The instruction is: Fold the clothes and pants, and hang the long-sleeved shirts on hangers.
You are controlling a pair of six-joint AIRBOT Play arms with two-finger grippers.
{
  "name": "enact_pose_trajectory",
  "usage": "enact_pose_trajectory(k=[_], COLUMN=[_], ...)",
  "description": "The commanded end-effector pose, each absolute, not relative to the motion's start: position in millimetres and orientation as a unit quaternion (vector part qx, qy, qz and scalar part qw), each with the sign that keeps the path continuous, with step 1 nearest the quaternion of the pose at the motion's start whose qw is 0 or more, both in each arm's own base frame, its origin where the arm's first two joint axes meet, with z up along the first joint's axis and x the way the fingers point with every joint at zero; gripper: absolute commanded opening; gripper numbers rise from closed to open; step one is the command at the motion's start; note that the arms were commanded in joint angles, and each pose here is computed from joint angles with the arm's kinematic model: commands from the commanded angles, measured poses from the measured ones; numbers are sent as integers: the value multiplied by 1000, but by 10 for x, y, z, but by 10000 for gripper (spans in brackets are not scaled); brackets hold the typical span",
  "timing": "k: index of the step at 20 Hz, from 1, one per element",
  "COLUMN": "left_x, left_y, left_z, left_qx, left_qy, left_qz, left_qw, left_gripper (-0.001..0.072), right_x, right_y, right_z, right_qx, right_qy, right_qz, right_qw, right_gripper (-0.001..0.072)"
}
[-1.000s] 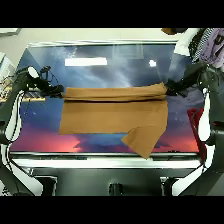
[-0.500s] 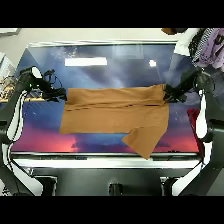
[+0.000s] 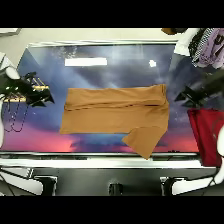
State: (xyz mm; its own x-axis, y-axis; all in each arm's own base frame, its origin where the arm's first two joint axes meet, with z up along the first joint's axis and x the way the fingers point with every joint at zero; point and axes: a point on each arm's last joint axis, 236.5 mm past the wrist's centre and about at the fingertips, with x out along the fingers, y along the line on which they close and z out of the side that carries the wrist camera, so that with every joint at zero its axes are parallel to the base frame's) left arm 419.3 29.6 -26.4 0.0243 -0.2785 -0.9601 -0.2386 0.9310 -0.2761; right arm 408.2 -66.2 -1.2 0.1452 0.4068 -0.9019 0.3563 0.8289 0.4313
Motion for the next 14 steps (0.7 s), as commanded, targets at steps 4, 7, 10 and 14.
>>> enact_pose_trajectory(k=[4,7,10,14], left_x=[3353,3136,3149,3201], left_y=[329,233,201,185], left_z=[-436,-542,-558,-567], left_qx=[-296,-302,-296,-291], left_qy=[670,683,683,677], left_qz=[4,5,0,0], left_qw=[681,665,668,676], left_gripper=[536,535,536,536], right_x=[2804,2467,2326,2400], right_y=[-60,200,293,329], right_z=[-539,-806,-969,-1038], right_qx=[394,421,433,458], right_qy=[677,687,691,670], right_qz=[43,47,40,27], right_qw=[620,590,578,584], right_gripper=[482,481,480,477])
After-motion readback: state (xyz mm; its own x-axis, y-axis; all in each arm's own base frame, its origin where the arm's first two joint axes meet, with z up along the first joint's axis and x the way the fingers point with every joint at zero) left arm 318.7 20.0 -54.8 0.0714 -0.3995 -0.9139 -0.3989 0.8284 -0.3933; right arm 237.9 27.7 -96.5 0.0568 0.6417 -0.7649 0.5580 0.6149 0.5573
